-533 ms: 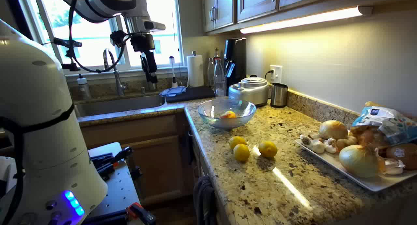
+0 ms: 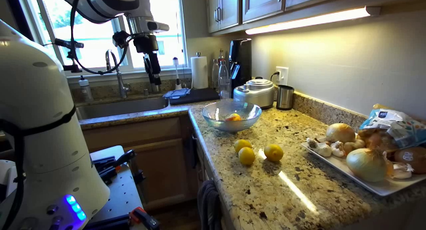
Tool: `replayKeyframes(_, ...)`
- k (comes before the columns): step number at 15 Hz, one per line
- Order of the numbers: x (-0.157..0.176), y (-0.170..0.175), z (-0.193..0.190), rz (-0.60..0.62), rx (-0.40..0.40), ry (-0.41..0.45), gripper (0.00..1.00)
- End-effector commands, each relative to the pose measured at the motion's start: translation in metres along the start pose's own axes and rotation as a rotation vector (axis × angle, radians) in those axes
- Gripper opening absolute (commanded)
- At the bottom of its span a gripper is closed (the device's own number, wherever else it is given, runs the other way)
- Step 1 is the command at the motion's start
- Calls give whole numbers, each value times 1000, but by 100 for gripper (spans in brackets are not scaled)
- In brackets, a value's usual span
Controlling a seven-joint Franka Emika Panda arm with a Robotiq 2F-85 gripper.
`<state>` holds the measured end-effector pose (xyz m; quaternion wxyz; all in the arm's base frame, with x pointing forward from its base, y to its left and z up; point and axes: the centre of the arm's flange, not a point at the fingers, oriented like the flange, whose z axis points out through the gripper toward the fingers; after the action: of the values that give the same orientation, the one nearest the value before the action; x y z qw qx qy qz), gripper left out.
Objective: Remove the lemon from the glass bowl and put it on the right side of the counter
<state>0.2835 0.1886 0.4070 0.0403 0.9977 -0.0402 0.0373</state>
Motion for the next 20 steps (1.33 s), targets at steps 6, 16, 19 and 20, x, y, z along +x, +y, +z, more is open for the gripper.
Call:
replayKeyframes(6, 27, -7, 0, 11, -20, -35, 100)
replayKeyframes(16, 116, -22, 16, 223, -11, -44, 100)
replayKeyframes(19, 142, -25, 29, 361, 19, -57, 100)
replayKeyframes(20, 151, -27, 36, 412, 26, -66, 100)
